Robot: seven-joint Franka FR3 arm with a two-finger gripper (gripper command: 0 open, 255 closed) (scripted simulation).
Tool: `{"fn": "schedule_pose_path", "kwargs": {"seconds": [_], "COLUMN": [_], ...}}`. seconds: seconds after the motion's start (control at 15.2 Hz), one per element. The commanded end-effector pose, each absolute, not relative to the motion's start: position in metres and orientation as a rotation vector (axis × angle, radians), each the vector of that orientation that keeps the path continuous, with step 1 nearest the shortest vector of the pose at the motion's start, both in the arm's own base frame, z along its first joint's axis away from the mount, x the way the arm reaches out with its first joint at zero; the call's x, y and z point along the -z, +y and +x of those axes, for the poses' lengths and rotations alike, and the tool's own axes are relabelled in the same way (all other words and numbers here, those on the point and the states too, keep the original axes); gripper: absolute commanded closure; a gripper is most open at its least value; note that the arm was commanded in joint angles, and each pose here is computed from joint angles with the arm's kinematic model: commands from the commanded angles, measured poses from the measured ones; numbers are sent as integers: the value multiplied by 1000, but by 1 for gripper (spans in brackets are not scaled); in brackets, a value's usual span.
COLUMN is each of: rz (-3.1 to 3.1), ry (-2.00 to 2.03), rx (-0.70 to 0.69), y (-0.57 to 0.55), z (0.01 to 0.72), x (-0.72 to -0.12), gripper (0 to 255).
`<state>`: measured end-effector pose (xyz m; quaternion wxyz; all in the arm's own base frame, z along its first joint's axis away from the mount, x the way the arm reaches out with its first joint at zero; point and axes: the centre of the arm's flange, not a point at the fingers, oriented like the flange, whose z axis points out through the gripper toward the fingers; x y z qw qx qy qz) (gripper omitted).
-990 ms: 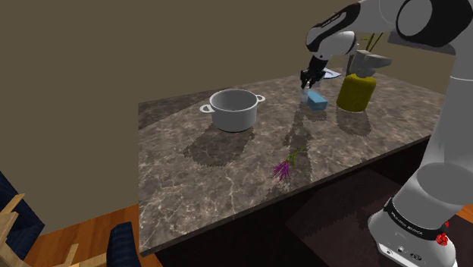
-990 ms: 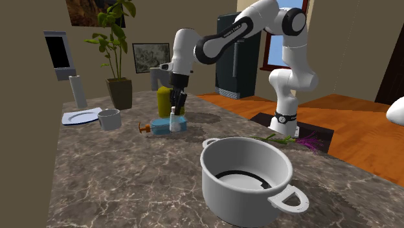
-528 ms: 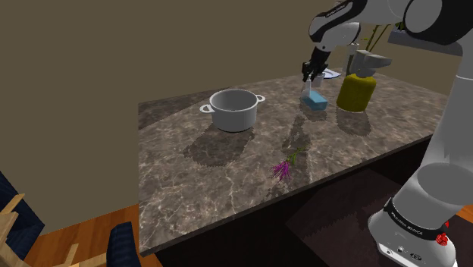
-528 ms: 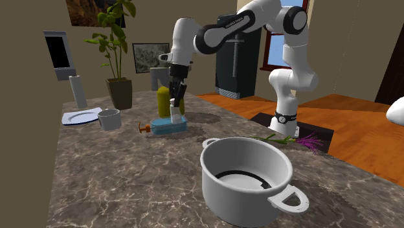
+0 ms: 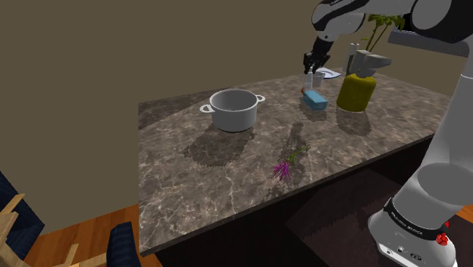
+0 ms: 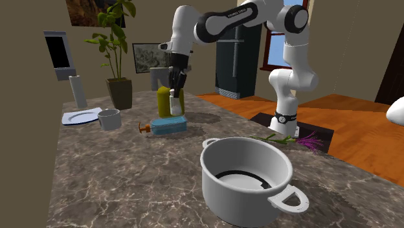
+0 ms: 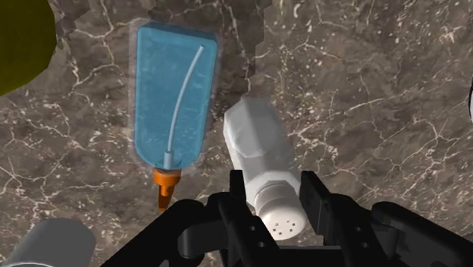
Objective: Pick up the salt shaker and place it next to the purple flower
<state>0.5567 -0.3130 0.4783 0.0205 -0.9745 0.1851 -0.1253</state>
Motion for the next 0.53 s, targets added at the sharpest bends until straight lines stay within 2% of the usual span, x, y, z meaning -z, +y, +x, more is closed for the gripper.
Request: {"fn": "schedule_pose_path", "kwargs": {"seconds": [0.0, 0.46], "rz": [-3022, -3022], "ry": [574, 574], "rx": [388, 388], "y": [-314, -314], "z": [557, 557], "x": [-489, -526], "gripper": [255, 255]}}
